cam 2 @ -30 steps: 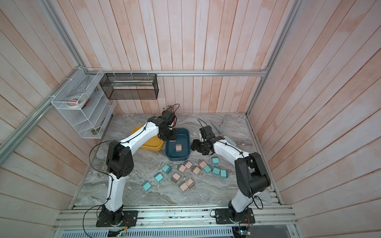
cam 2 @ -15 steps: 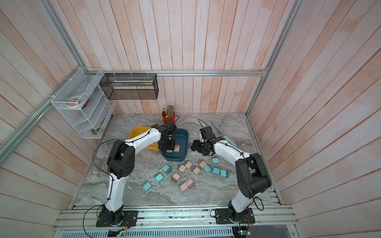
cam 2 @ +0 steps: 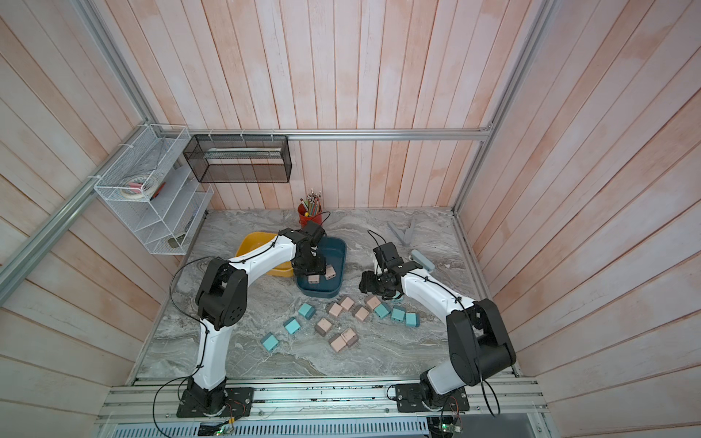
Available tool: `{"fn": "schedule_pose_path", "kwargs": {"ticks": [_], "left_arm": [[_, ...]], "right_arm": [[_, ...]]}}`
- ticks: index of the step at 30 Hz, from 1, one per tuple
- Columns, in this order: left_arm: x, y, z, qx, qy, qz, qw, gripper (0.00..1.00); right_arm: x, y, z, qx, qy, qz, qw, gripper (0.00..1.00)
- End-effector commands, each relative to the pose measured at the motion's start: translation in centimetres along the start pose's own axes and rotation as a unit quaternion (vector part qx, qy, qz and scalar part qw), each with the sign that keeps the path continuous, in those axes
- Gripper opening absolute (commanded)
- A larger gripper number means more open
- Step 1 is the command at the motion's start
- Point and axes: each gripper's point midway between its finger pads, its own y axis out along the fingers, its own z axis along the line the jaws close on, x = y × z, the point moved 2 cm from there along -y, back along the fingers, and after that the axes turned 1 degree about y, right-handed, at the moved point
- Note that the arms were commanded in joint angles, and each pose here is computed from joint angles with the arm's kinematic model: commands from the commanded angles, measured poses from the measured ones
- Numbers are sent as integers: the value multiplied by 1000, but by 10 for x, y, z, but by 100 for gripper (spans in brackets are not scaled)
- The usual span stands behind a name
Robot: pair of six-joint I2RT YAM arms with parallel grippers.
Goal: Place the plugs by color into the storage box
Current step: Place the plug in the storage box, then pick up the plug from the center of the board.
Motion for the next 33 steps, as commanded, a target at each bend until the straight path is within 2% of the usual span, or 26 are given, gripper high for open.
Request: {"fn": "schedule_pose_path", "kwargs": {"ticks": [1, 5, 10, 17, 23, 25, 28, 33], "left_arm": [[22, -73, -20, -42, 2, -62, 997, 71], [24, -115, -17, -49, -5, -88, 995, 71], [3, -138, 10, -49, -29, -89, 994, 71], [-44, -130, 54, -40, -70, -65, 995, 71], [-68, -124, 67, -33, -84, -54, 994, 71], [-71, -122, 70, -31, -87, -53, 994, 71], [-73, -121, 74, -32, -93, -55, 994, 71], [-72, -121, 84, -28, -101, -58, 993, 71]], "right_arm": [[-15, 3, -13, -26, -30, 25, 999, 66], [-19, 13, -17, -33, -57, 44, 997, 66], [-24, 28, -22, -39, -85, 75, 993, 66], [-27, 42, -34, -63, -105, 88, 989, 64], [-23, 42, -33, -63, -108, 83, 989, 41], [-18, 37, -29, -60, -107, 74, 990, 36], [-2, 24, -15, -49, -105, 59, 992, 33], [50, -2, 32, -15, -113, 7, 993, 33]]}}
